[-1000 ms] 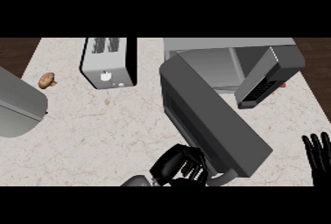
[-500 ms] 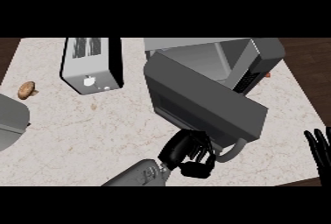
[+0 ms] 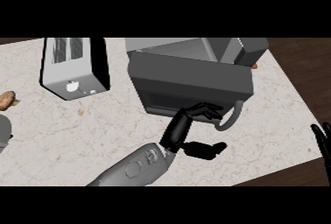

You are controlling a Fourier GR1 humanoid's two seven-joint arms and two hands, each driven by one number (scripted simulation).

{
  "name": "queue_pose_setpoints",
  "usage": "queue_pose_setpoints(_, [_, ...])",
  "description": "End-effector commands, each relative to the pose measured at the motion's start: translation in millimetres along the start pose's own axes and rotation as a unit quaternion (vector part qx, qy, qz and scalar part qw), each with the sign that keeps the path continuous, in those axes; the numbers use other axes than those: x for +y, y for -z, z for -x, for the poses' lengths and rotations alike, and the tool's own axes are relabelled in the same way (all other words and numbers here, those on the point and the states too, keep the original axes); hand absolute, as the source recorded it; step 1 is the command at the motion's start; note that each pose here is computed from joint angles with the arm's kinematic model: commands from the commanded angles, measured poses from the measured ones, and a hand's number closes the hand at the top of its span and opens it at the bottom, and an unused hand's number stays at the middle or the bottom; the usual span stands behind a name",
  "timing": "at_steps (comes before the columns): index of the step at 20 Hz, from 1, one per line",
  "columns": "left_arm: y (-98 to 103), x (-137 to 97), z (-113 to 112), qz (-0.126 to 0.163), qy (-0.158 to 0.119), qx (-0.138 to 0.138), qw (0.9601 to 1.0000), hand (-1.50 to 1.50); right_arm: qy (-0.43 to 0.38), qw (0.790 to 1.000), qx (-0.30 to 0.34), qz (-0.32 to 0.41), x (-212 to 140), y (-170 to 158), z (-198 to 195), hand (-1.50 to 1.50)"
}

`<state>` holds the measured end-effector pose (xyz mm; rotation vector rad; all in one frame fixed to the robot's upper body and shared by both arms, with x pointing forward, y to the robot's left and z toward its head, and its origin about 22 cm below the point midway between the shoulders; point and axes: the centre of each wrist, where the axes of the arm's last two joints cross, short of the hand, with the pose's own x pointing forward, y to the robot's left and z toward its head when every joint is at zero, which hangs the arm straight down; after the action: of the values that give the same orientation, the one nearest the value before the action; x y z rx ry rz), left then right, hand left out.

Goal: Pick up the milk, place it into the microwave and close the microwave

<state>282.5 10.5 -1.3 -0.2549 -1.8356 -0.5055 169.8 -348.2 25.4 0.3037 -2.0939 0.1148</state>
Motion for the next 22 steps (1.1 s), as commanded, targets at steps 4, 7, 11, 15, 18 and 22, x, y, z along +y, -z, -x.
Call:
queue_pose_setpoints(4, [26.6,9.0,-13.5,-0.052,-0.007,-0.035,0.998,-1.5,0.019,1.0,-0.007,-0.019,-1.5,9.6,-7.2,-1.5])
queue_pose_setpoints(7, [37.5,13.7,-17.1,-0.057,-0.008,-0.038,0.9976,-1.5,0.023,0.999,-0.023,-0.028,-3.3,21.2,-11.2,-1.5])
queue_pose_setpoints(11, [48.8,17.7,-22.1,-0.073,-0.003,-0.044,0.9964,-1.5,0.03,0.998,-0.025,-0.054,-7.5,29.2,-16.5,-1.5])
queue_pose_setpoints(15, [57.0,20.8,-24.8,-0.084,-0.002,-0.048,0.9953,-1.5,0.046,0.996,-0.039,-0.065,-5.4,37.8,-19.3,-1.5])
queue_pose_setpoints(18, [64.2,24.5,-27.2,-0.091,0.0,-0.052,0.9945,-1.5,0.044,0.996,-0.038,-0.073,-10.9,42.8,-23.4,-1.5])
queue_pose_setpoints(22, [69.0,26.2,-28.7,-0.097,-0.002,-0.05,0.994,-1.5,0.047,0.994,-0.044,-0.088,-12.6,54.1,-28.2,-1.5])
